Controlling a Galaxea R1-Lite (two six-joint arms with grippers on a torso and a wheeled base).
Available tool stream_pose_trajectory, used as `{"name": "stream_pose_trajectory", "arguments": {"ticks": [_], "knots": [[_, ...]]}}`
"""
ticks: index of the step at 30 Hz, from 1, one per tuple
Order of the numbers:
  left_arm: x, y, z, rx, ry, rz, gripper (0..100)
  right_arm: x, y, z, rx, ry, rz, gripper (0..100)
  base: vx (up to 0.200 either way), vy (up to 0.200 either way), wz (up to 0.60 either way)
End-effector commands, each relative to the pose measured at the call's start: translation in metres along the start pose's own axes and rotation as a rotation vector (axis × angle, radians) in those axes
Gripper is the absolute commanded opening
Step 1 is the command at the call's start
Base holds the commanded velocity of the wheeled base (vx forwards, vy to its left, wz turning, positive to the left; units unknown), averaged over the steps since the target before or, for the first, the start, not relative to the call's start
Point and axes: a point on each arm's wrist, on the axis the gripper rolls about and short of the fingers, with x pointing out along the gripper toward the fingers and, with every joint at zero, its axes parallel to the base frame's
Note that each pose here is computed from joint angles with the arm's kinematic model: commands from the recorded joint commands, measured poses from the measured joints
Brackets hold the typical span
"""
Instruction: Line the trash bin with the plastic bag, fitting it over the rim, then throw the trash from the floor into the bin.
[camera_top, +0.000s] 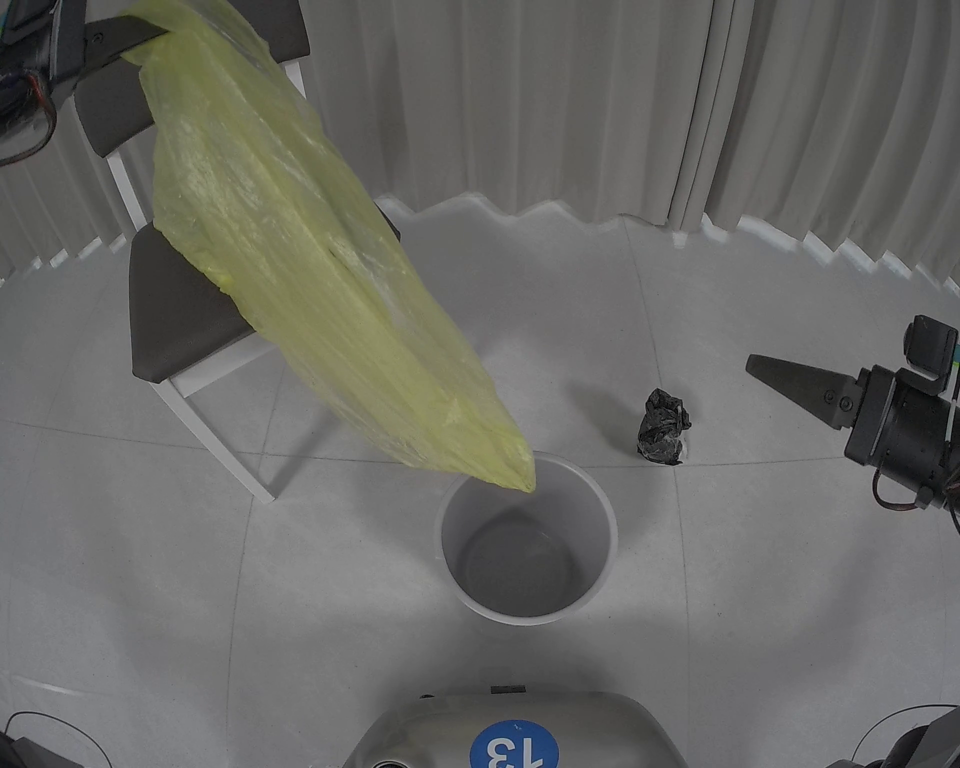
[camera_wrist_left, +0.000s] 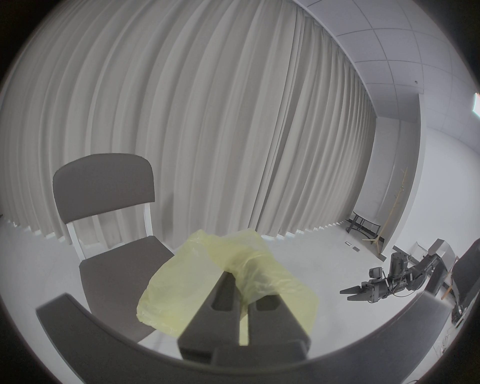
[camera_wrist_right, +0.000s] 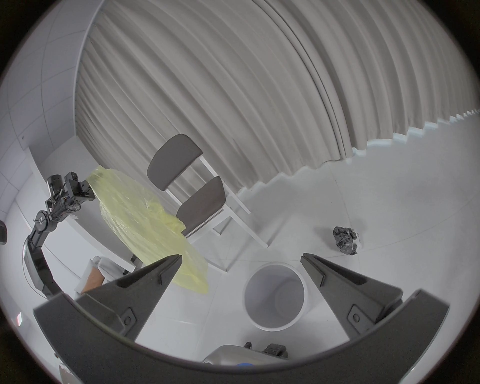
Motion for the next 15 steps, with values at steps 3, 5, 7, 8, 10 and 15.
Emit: {"name": "stream_pose_trajectory", "arguments": {"ticks": [3,5,7,8,10,15], "knots": [[-0.019,-0.03,-0.017,-0.033,-0.035,-0.068,0,0.013,0.0,-0.014,-0.003,0.071,-0.003,100,0.0,0.0,0.0],[-0.015,-0.032,-0.02,-0.047,-0.053,-0.069,0,0.012,0.002,-0.017,-0.005,0.081,0.008,100,0.0,0.0,0.0],[-0.008,-0.032,-0.024,-0.052,-0.086,-0.065,0,0.012,0.004,-0.02,-0.01,0.095,0.02,100,0.0,0.0,0.0],[-0.005,-0.031,-0.026,-0.053,-0.095,-0.064,0,0.012,0.005,-0.022,-0.011,0.1,0.024,100,0.0,0.0,0.0],[0.008,-0.029,-0.034,-0.052,-0.122,-0.047,0,0.012,0.006,-0.027,-0.014,0.119,0.033,100,0.0,0.0,0.0],[0.013,-0.029,-0.041,-0.051,-0.139,-0.033,0,0.017,0.012,-0.04,-0.021,0.173,0.06,100,0.0,0.0,0.0]]}}
